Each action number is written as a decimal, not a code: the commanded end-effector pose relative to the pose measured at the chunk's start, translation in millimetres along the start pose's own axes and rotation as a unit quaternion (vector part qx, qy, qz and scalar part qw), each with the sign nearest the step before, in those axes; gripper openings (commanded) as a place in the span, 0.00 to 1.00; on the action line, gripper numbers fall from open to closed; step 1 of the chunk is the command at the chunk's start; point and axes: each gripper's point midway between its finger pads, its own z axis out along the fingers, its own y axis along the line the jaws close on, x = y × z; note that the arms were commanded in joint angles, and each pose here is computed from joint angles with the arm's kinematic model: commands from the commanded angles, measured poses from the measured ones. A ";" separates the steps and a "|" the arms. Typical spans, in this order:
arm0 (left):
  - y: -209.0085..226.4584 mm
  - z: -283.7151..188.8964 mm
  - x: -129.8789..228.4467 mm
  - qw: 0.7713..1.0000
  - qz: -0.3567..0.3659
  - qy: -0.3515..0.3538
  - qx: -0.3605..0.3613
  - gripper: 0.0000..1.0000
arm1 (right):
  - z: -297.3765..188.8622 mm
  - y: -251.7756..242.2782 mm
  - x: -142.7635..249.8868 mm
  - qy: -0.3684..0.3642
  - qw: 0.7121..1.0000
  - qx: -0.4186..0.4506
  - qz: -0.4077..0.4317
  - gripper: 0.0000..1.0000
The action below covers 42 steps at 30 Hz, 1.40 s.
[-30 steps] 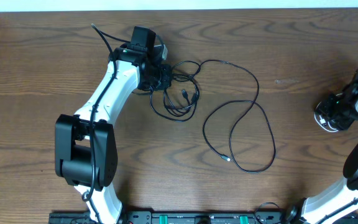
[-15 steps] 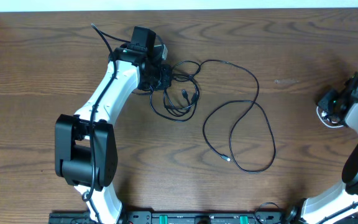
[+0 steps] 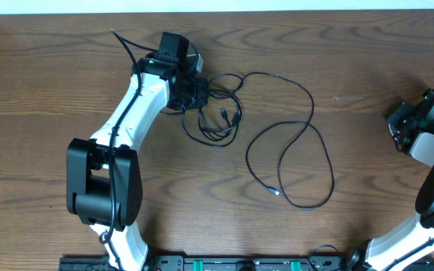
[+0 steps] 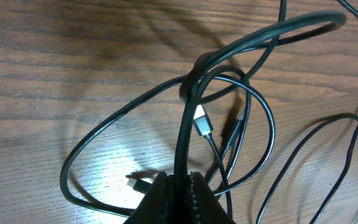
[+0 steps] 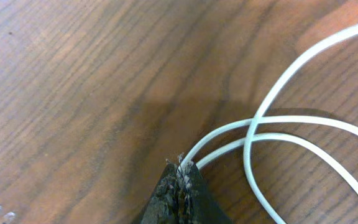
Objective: Untangle cables
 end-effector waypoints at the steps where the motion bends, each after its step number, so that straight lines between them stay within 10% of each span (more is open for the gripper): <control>1: 4.7 6.8 3.8 1.000 0.005 0.009 -0.007 0.08 | 1.5 19.2 -29.7 -0.022 0.999 -0.026 -0.002 0.01; 19: 4.7 6.8 3.7 1.000 0.005 0.008 -0.007 0.08 | -72.5 80.3 -220.4 -0.104 0.990 -0.037 -0.085 0.01; 28: 4.7 6.8 3.8 1.000 0.005 0.009 -0.007 0.08 | -78.0 74.8 -216.8 -0.080 0.993 -0.020 -0.082 0.02; 34: 4.8 6.8 3.7 1.000 0.005 0.008 -0.007 0.08 | -75.0 65.1 -195.5 -0.035 0.996 -0.006 -0.079 0.89; 42: 4.8 6.8 3.7 1.000 0.005 0.008 -0.007 0.08 | -75.1 53.3 -162.2 0.034 0.997 0.012 -0.074 0.99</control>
